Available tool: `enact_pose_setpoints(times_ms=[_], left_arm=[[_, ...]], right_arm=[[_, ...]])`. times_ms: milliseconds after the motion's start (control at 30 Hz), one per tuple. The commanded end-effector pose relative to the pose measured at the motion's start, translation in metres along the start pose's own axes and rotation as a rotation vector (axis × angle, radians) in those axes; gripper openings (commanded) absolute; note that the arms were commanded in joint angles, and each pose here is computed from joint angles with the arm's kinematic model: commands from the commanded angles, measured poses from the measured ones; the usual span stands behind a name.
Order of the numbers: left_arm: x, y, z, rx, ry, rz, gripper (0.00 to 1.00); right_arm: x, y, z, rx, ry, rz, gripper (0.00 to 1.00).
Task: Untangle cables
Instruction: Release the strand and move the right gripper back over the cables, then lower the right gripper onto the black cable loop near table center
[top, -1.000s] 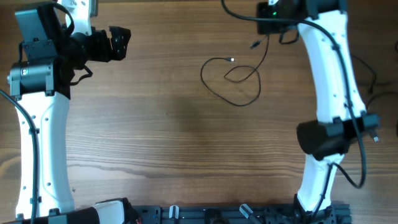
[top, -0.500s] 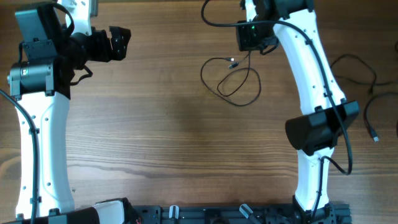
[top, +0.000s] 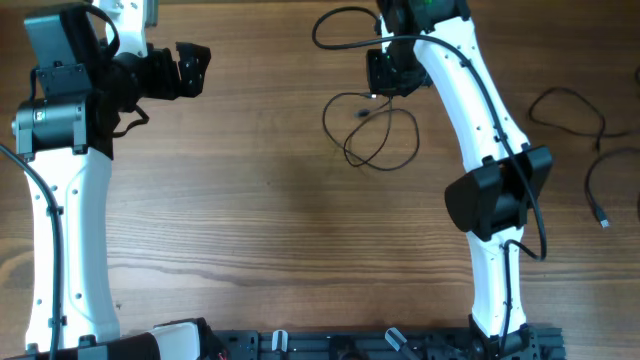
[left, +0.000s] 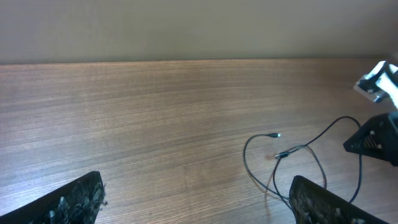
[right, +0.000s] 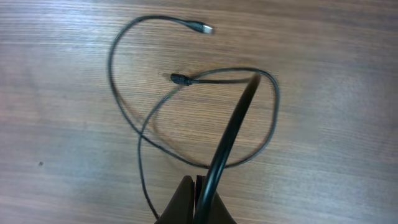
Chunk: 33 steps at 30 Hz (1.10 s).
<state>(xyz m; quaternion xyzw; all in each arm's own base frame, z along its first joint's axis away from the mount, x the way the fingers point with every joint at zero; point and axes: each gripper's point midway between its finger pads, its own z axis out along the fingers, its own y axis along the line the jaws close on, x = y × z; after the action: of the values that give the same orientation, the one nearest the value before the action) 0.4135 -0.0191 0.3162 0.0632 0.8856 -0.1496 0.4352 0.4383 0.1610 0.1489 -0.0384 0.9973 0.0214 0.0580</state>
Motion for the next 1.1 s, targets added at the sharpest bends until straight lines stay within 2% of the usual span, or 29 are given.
enact_pose_setpoints(times_ms=[0, 33, 67, 200, 233, 267, 667, 833, 967, 1067], left_arm=[[0.002, -0.001, -0.002, 0.013, 0.002, -0.005, 0.98], [0.002, -0.001, -0.002, 0.012, 0.002, -0.005, 0.98], [0.002, -0.001, -0.002, 0.012, 0.002, -0.005, 0.98], [0.002, -0.001, -0.002, 0.012, 0.002, -0.005, 0.98], [0.002, -0.001, -0.002, 0.012, 0.003, -0.005, 0.98], [0.002, -0.001, -0.002, 0.012, 0.004, -0.005, 0.98], [0.006, -0.002, -0.002, 0.013, 0.020, -0.012, 0.98], [0.006, -0.002, -0.002, 0.013, 0.021, -0.013, 0.98], [0.007, -0.002, -0.002, 0.013, 0.023, -0.013, 0.98], [0.007, -0.002, -0.002, 0.013, 0.023, -0.003, 0.98]], right_arm=[[0.002, -0.022, 0.028, 0.102, 0.042, 0.056, 0.05], [0.003, -0.025, 0.032, 0.105, 0.051, 0.061, 0.05], [0.005, -0.028, 0.036, 0.108, 0.061, 0.066, 0.09], [0.008, -0.037, 0.044, 0.123, 0.083, 0.062, 0.39], [0.006, -0.037, 0.044, 0.120, 0.076, 0.045, 0.53], [0.003, -0.037, 0.043, 0.119, 0.062, 0.037, 0.56], [-0.022, -0.017, 0.043, 0.017, -0.033, -0.101, 0.58], [-0.042, -0.013, 0.037, 0.004, -0.120, -0.102, 0.64], [-0.054, -0.031, 0.027, 0.109, -0.180, -0.017, 0.66], [-0.056, -0.033, 0.020, 0.122, -0.192, -0.045, 0.66]])
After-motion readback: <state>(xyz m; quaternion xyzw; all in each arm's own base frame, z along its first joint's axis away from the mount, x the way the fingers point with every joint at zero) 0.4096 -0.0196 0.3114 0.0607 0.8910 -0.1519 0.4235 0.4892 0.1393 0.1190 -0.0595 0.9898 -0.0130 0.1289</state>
